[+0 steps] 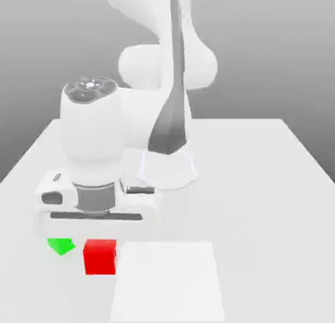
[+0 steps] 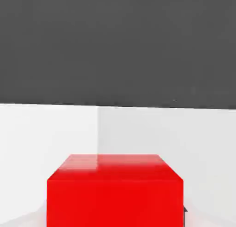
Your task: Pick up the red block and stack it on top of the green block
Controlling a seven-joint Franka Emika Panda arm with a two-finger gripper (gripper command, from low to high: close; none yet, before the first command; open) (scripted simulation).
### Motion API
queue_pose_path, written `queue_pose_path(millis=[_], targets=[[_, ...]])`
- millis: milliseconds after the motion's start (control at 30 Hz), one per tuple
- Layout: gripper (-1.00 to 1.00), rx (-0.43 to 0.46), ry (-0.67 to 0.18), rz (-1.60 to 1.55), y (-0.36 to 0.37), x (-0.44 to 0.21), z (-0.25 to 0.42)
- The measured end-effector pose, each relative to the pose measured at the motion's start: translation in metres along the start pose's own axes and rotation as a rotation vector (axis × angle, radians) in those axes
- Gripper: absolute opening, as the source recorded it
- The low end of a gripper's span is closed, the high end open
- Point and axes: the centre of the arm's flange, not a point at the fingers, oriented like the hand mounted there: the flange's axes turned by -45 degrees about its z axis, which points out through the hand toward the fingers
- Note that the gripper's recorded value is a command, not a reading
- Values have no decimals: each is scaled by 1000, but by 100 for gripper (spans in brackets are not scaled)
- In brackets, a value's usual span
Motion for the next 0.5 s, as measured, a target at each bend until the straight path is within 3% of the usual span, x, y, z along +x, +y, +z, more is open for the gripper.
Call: queue_pose_path(millis=[500], targets=[[-100, 30, 6, -468, 76, -117, -10]])
